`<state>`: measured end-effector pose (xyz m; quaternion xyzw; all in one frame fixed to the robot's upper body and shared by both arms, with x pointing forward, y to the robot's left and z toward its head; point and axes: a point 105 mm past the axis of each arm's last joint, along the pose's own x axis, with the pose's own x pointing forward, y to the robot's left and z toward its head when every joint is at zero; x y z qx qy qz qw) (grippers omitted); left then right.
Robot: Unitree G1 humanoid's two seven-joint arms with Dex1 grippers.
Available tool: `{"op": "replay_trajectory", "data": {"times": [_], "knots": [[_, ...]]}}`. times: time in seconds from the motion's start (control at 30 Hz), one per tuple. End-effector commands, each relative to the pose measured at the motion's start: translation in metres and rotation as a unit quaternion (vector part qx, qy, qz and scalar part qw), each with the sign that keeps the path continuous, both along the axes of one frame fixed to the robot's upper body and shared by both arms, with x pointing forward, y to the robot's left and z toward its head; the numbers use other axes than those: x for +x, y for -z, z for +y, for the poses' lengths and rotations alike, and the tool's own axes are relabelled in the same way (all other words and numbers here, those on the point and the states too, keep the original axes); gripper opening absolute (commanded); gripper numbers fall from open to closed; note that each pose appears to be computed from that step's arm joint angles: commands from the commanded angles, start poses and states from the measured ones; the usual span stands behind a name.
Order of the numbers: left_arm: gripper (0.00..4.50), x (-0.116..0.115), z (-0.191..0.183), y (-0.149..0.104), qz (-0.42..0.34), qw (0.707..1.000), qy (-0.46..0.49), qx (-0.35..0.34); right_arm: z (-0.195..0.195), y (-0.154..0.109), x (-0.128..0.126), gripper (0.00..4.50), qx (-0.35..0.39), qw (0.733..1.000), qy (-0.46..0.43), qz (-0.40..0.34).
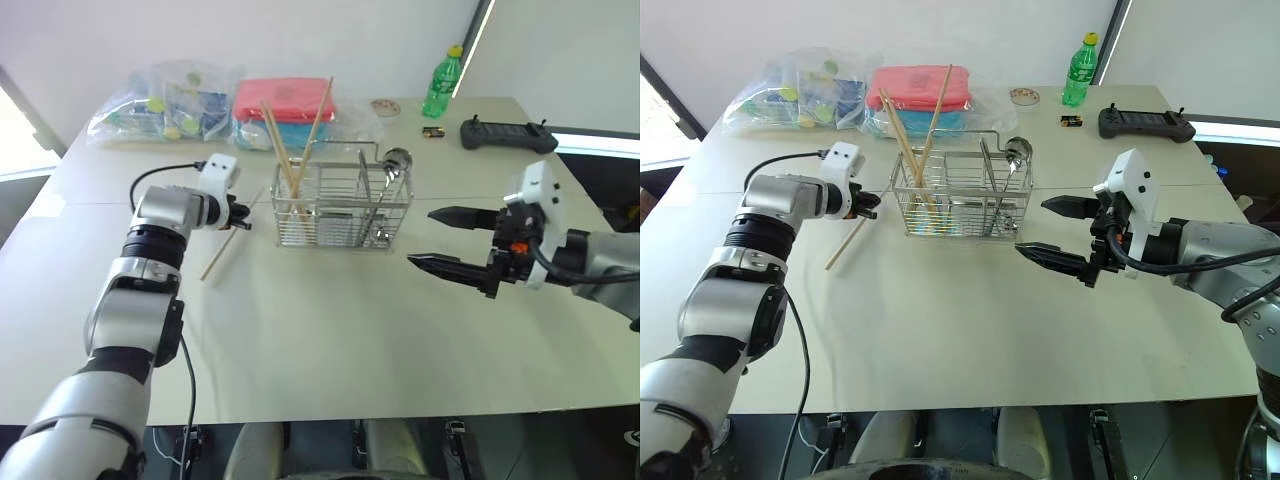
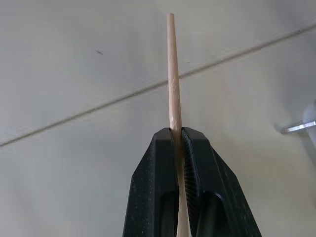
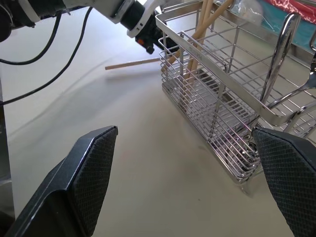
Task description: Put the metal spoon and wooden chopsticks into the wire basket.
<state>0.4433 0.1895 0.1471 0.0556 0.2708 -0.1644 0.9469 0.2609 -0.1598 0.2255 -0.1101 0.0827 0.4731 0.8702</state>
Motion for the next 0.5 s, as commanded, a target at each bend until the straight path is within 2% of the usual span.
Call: {"op": "replay_trajectory", "data": {"times": [0.03, 0.17, 0.3, 0.4, 0.5], "knots": [[0.03, 0.004, 0.019, -0.034, -0.070, 0.997, -0.039, -0.019, 0.003, -0.007, 0.000, 4.47, -0.003, 1.000, -0.008, -0.025], [0.03, 0.001, 0.036, -0.064, -0.132, 0.987, -0.079, -0.049, -0.002, -0.005, 0.000, 4.47, -0.012, 1.000, -0.005, -0.023], [0.03, 0.000, 0.040, -0.118, -0.234, 0.963, -0.105, -0.083, -0.005, -0.006, 0.000, 4.47, -0.013, 1.000, -0.001, -0.024], [0.03, -0.015, 0.026, -0.190, -0.388, 0.909, -0.084, -0.125, -0.007, -0.006, 0.001, 4.47, -0.012, 1.000, 0.003, -0.023], [0.03, -0.036, 0.001, -0.231, -0.468, 0.861, -0.031, -0.194, -0.011, -0.010, 0.003, 4.47, -0.012, 1.000, 0.014, -0.025]]}}
